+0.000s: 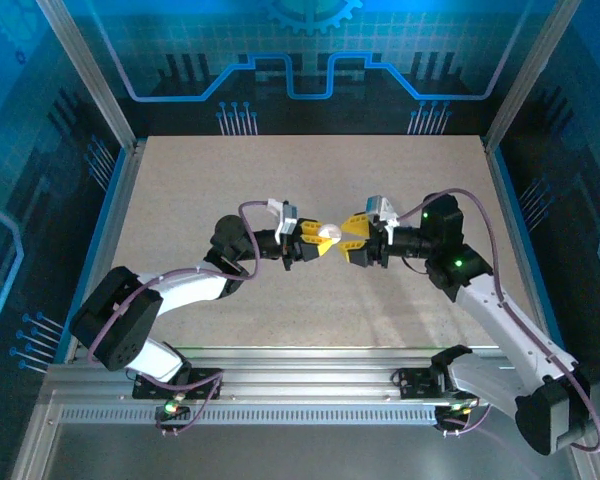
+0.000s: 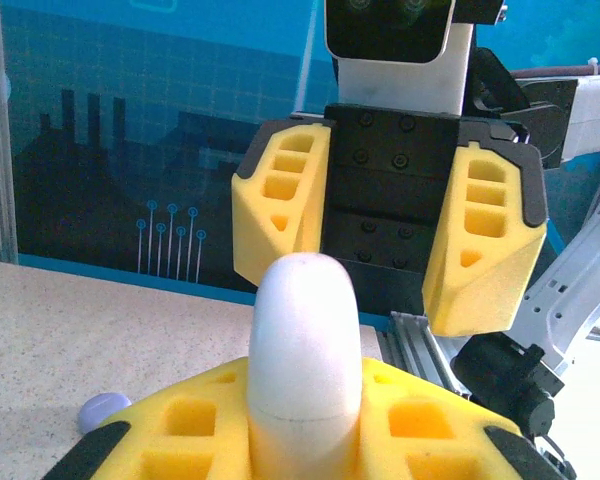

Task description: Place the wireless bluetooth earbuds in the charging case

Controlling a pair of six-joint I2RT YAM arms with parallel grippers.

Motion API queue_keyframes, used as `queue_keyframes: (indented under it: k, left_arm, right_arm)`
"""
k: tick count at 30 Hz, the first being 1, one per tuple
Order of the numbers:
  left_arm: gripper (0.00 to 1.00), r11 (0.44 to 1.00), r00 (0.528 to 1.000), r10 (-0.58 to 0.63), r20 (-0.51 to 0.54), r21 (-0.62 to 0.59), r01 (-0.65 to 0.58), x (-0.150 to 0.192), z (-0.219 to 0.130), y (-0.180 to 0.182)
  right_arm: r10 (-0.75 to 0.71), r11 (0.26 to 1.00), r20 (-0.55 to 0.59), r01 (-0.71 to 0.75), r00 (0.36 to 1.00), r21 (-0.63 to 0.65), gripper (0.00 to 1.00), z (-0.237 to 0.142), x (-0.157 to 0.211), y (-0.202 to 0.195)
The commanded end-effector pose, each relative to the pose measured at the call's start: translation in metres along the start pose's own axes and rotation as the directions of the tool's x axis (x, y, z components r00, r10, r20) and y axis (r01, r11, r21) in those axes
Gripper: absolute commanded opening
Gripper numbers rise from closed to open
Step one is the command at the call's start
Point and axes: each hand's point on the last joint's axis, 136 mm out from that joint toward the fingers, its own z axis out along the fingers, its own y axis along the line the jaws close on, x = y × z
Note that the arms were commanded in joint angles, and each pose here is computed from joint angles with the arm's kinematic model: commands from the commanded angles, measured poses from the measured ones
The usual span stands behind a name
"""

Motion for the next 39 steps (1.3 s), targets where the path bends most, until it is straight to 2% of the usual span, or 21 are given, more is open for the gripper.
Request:
queue_keyframes:
  k: [1, 7, 9, 18, 25, 35, 39]
  left_arm:
    - [0.17, 0.996, 0.999, 0.045, 0.026, 0.073, -0.047, -0.014, 0.006, -0.015]
    - [0.18, 0.996, 0.999, 0.048, 0.021, 0.078, -0.049, -0.014, 0.007, -0.016]
    - [0.18, 0.996, 0.999, 0.049, 0.020, 0.079, -0.050, -0.013, 0.007, -0.016]
    - [0.18, 0.996, 0.999, 0.050, 0.010, 0.067, -0.051, -0.011, 0.006, -0.015]
    - [0.18, 0.996, 0.998, 0.054, 0.014, 0.074, -0.055, -0.012, 0.007, -0.015]
    - [0.18, 0.996, 0.999, 0.052, 0.012, 0.077, -0.053, -0.013, 0.008, -0.017]
    - [0.18, 0.996, 0.998, 0.054, 0.011, 0.076, -0.055, -0.014, 0.008, -0.017]
  right_arm:
    - [-0.038, 0.996, 0.027, 0.040, 0.999, -0.077, 0.44, 0.003, -0.016, 0.008]
    - [-0.016, 0.997, 0.007, 0.016, 1.000, -0.070, 0.45, 0.008, -0.010, 0.000]
    - [-0.033, 0.998, 0.019, 0.034, 0.999, -0.059, 0.45, 0.008, -0.021, -0.003]
    - [-0.018, 1.000, 0.011, 0.018, 1.000, -0.026, 0.46, -0.001, -0.022, -0.007]
    - [0.031, 0.993, -0.028, -0.034, 0.999, -0.112, 0.46, 0.003, -0.015, 0.002]
    - [0.072, 0.977, -0.068, -0.084, 0.995, -0.194, 0.37, 0.014, -0.010, 0.002]
    - [0.078, 0.974, -0.075, -0.092, 0.994, -0.207, 0.26, 0.015, -0.009, 0.001]
